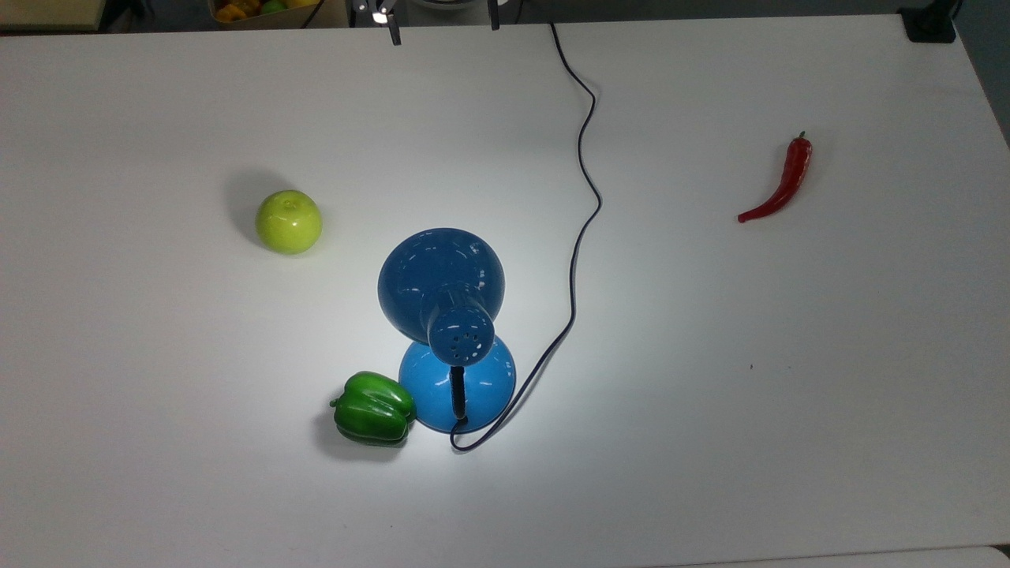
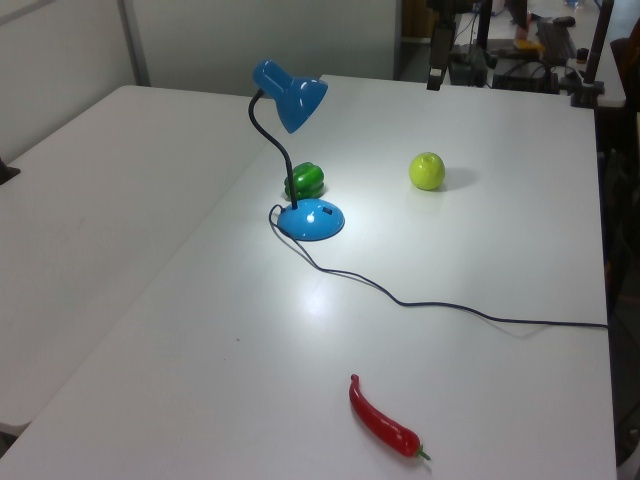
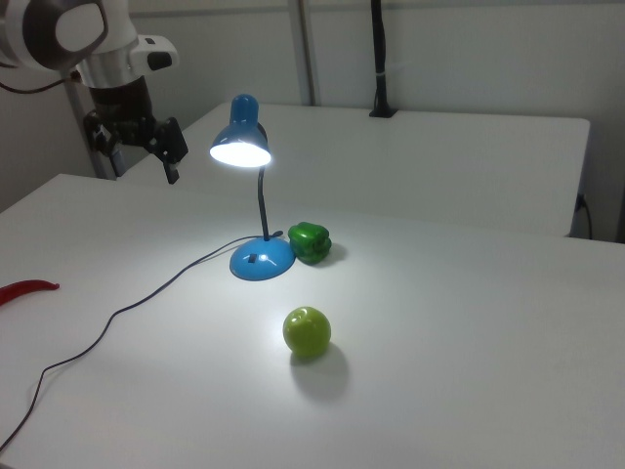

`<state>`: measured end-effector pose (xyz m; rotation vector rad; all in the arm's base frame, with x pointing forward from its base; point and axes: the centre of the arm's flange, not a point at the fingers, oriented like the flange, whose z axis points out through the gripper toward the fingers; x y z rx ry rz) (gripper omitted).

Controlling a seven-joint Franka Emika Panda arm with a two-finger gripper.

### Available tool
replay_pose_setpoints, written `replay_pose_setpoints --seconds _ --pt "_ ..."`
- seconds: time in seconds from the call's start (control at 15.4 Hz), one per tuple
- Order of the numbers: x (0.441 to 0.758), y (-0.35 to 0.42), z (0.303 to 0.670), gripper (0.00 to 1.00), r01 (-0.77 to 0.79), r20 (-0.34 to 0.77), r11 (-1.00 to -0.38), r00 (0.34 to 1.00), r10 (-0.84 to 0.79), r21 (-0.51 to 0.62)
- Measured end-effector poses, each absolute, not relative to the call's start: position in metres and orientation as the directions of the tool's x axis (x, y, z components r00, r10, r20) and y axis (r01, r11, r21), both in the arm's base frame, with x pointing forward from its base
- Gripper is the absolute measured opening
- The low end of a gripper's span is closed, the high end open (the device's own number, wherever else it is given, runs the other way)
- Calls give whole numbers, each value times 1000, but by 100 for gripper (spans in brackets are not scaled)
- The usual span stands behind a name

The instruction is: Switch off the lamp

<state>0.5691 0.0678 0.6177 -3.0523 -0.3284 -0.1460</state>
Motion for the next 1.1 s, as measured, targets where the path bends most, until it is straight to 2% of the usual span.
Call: replay_pose_setpoints --seconds 0.84,1.04,1.1 --pt "570 69 614 100 217 95 -975 973 211 -58" --pt "571 69 614 96 225 99 -973 971 219 -57" --pt "572 68 614 87 233 103 -971 969 226 -55"
